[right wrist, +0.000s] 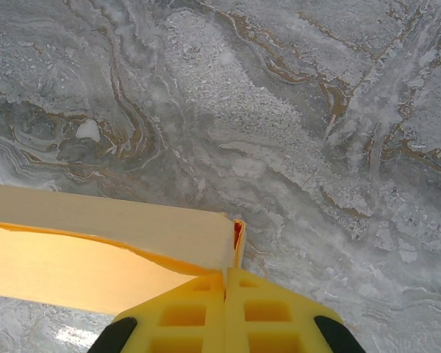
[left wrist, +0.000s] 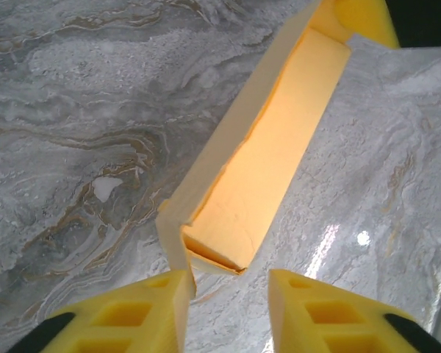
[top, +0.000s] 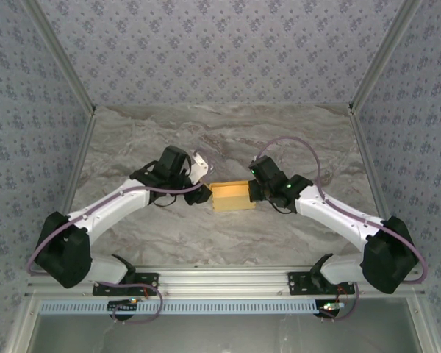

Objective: Fold the paper box

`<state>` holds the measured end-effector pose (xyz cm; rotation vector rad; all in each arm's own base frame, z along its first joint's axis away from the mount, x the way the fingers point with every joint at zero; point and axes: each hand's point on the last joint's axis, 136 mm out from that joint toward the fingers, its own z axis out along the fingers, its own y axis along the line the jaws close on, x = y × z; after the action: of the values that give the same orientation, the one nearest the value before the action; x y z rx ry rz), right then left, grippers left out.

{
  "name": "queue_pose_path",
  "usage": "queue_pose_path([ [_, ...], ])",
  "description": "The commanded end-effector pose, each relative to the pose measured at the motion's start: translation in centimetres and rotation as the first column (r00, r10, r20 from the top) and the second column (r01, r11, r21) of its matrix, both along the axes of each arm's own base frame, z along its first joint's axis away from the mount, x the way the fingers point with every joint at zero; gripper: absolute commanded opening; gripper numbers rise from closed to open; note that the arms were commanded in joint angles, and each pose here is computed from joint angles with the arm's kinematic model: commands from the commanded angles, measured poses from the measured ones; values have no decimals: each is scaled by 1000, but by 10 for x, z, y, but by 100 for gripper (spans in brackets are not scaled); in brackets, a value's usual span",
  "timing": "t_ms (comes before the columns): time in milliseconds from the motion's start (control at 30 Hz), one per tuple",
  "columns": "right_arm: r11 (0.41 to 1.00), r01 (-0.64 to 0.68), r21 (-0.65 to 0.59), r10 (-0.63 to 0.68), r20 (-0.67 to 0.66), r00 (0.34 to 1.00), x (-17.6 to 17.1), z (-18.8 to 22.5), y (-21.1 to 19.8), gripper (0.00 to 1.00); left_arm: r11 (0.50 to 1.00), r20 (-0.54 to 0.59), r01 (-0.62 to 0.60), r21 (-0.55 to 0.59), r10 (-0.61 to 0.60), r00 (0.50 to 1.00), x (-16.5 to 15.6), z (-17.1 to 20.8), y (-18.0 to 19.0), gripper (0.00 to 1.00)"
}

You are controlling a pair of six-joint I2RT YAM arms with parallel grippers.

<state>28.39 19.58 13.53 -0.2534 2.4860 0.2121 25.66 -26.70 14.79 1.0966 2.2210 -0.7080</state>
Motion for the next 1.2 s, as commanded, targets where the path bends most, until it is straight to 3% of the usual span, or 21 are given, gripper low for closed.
queue_pose_path([
  [0, 1000, -13, -20, 12, -26, 1000, -4, -2, 2, 1, 1000, -12, 0, 15, 0, 1000, 2, -2, -4, 26],
  [133, 1000, -16, -19, 15, -25, 1000, -4, -1, 2, 1, 1000, -14, 2, 20, -2, 1000, 3, -3, -7, 17],
  [500, 1000, -17, -16, 17, -25, 1000, -6, -3, 4, 2, 997, -10, -67, 22, 68, 998, 9, -1, -10, 4],
  [800, 1000, -4, -17, 4, -15, 1000, -9, -6, 4, 1, 960, -73, -263, -90, 257, 964, 15, 14, -10, 2],
  [1167, 1000, -1, -17, 0, -1, 1000, -10, -6, 5, 1, 937, -199, -328, -118, 301, 933, 9, 9, -15, 0],
])
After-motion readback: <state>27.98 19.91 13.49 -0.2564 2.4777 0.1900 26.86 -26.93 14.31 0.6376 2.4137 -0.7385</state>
